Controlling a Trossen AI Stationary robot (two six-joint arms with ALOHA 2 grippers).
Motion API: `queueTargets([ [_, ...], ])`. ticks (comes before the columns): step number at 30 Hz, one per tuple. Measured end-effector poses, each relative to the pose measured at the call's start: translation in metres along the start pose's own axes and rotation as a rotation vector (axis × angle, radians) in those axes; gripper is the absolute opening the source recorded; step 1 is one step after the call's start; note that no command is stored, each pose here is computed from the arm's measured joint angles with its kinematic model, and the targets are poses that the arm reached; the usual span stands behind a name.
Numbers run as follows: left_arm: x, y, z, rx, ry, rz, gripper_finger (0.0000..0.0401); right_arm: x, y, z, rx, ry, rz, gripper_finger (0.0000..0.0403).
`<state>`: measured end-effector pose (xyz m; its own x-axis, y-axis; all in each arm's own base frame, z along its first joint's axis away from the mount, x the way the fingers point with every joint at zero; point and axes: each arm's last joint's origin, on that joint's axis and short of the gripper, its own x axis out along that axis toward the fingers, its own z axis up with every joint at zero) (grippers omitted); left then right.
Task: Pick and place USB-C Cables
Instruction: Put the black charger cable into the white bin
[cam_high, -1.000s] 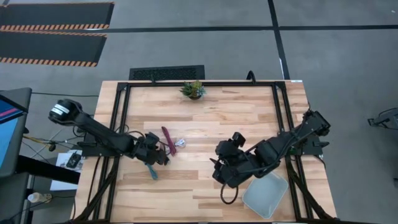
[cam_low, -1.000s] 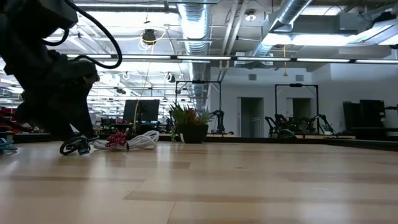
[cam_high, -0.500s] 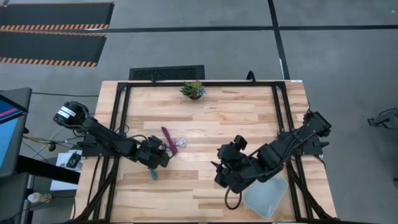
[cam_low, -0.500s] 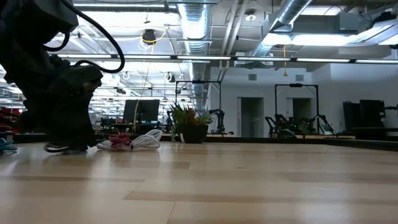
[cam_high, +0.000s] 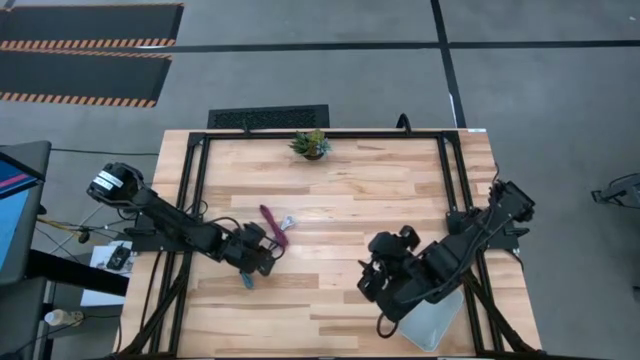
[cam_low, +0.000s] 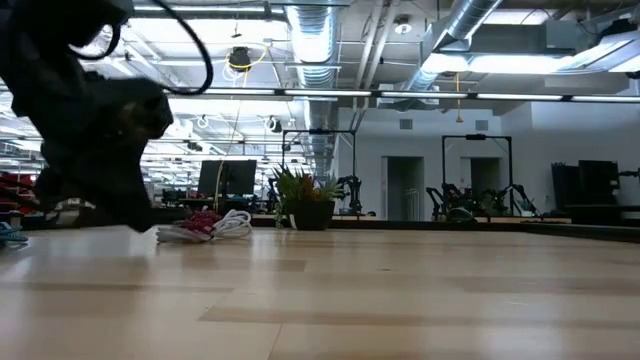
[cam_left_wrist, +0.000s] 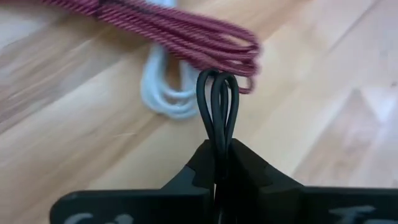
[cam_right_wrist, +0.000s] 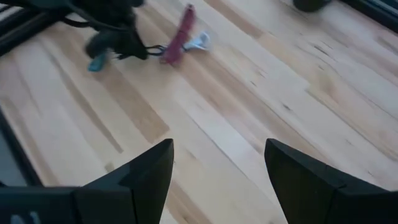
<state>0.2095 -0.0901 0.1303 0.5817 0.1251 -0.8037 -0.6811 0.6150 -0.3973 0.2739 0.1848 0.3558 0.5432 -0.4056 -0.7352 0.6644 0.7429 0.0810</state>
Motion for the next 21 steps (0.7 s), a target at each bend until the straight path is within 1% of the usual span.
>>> queueTargets([
  [6,-0.007,-0.020,0.009,0.021,-0.038,-0.053,0.0006,-0.008,-0.010,-0.011,0.025,0.022,-0.087,0.0279],
  [10,-0.016,-0.041,0.018,0.069,-0.062,-0.115,0.0006,-0.006,-0.012,-0.022,0.033,0.031,-0.114,0.0279],
  [14,-0.031,-0.069,0.034,0.159,-0.109,-0.197,0.0006,-0.007,-0.013,-0.035,0.052,0.087,-0.121,0.0279],
  [16,-0.039,-0.084,0.045,0.213,-0.138,-0.240,0.0006,-0.004,-0.012,-0.041,0.102,0.102,-0.133,0.0279],
  [18,-0.048,-0.096,0.055,0.272,-0.169,-0.276,0.0006,-0.007,-0.011,-0.042,0.138,0.070,-0.122,0.0279],
  [21,-0.057,-0.109,0.069,0.333,-0.239,-0.327,0.0006,-0.021,-0.010,-0.035,0.131,0.026,-0.066,0.0279],
])
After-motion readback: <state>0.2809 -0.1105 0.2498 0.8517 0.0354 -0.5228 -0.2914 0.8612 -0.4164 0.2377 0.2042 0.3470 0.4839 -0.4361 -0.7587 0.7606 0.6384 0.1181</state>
